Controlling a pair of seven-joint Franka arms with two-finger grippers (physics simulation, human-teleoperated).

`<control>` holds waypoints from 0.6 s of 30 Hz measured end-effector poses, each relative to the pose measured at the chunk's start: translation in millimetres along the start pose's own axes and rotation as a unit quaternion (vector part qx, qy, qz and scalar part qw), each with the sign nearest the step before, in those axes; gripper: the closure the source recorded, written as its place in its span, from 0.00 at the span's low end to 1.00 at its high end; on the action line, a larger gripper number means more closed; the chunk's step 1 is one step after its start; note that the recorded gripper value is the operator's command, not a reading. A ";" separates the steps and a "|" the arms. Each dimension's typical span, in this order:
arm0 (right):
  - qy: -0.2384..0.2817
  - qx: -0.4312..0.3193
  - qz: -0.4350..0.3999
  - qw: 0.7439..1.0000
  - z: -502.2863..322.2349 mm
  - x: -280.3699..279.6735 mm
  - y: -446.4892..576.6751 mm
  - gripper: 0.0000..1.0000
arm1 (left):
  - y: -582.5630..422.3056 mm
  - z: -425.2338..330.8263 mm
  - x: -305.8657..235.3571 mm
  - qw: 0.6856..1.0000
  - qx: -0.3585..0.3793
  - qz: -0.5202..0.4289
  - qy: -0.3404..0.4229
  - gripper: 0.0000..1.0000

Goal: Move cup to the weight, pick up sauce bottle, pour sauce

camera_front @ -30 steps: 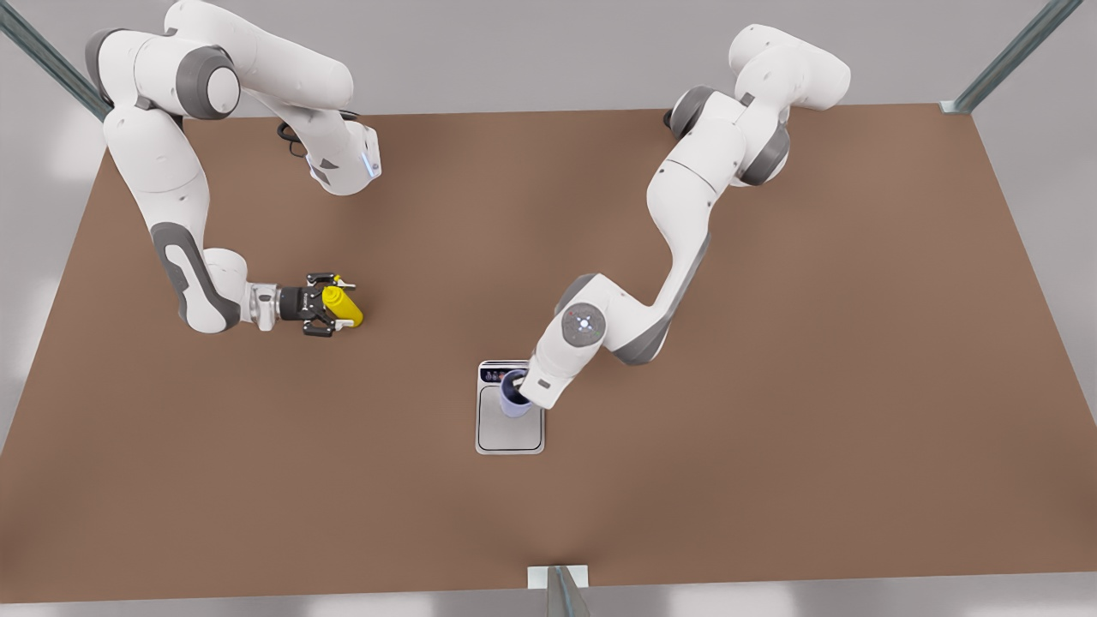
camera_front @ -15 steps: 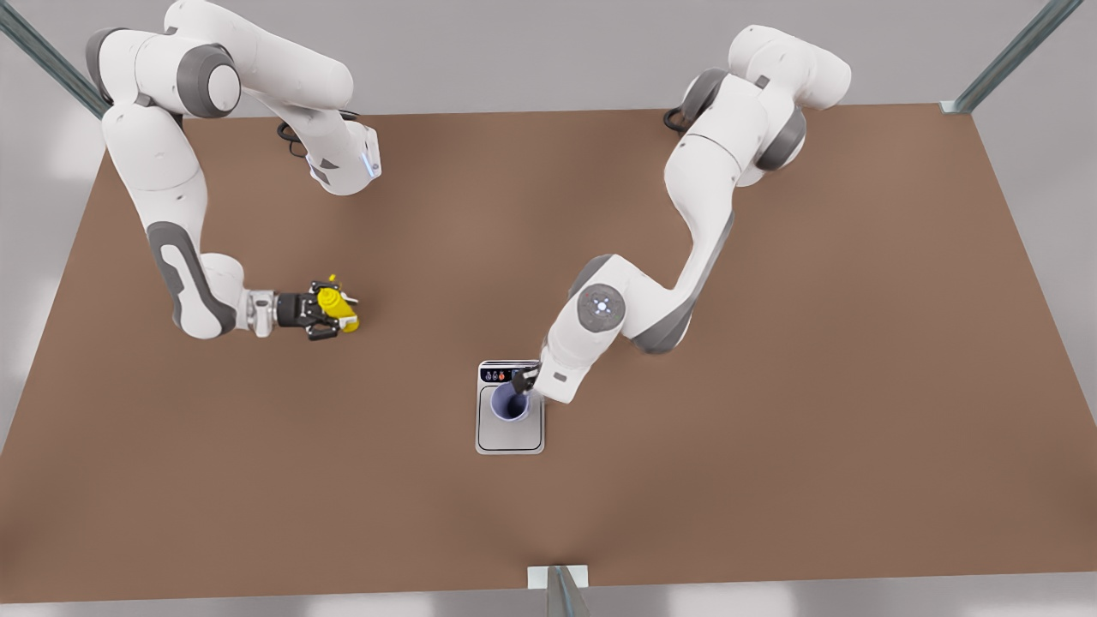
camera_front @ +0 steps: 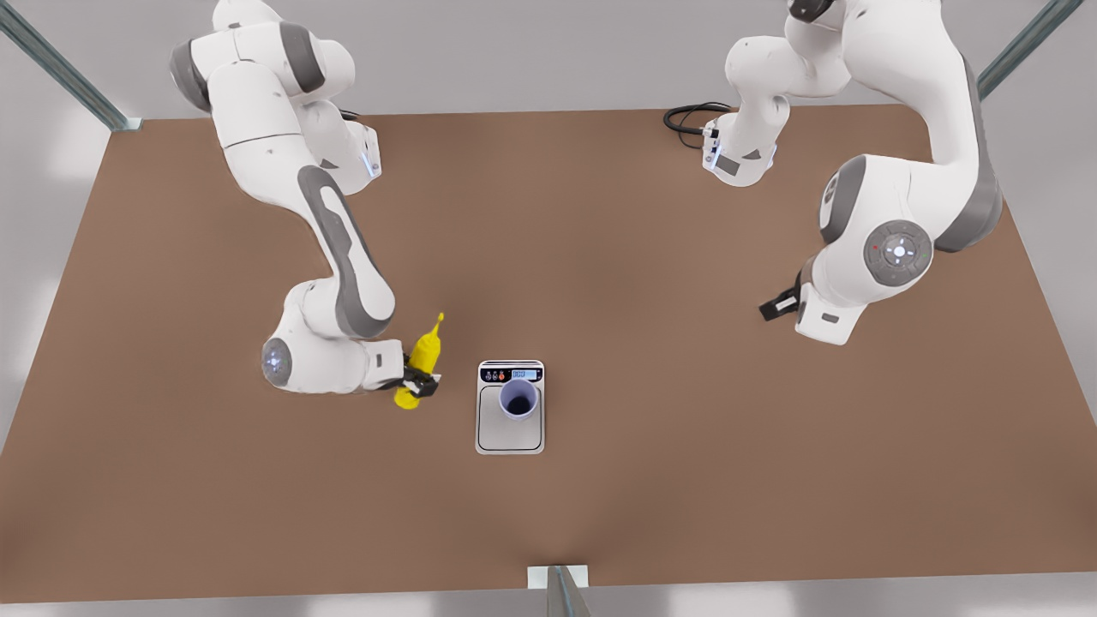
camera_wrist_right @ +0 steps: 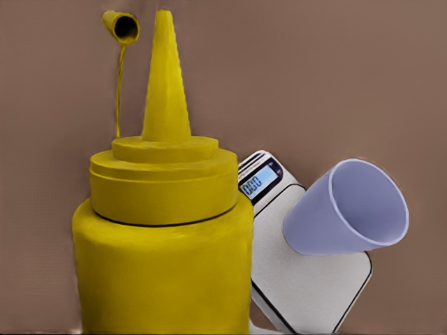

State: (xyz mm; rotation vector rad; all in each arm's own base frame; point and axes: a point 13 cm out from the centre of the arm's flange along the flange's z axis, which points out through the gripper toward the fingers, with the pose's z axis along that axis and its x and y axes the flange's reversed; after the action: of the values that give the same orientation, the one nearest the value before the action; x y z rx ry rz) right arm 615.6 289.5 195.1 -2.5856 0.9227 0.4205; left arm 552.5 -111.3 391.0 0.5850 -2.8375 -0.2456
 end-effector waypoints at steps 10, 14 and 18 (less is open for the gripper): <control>0.209 -0.015 0.120 0.970 7.2 63.2 -96.8 0.51 | 14.6 10.9 -4.7 0.997 0.000 0.078 0.028 0.00; 0.270 -0.030 0.159 0.949 28.1 58.5 -103.8 0.51 | 14.1 15.5 -5.2 0.994 -0.001 0.104 0.034 0.00; 0.310 -0.034 0.192 0.931 40.7 50.7 -104.2 0.51 | 14.0 16.0 -4.8 0.991 -0.001 0.126 0.035 0.00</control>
State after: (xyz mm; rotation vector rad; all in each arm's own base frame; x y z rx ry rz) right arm 714.9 354.4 163.5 -2.6320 1.6586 -0.3097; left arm 547.5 -94.8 377.7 0.2259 -2.8042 -0.1768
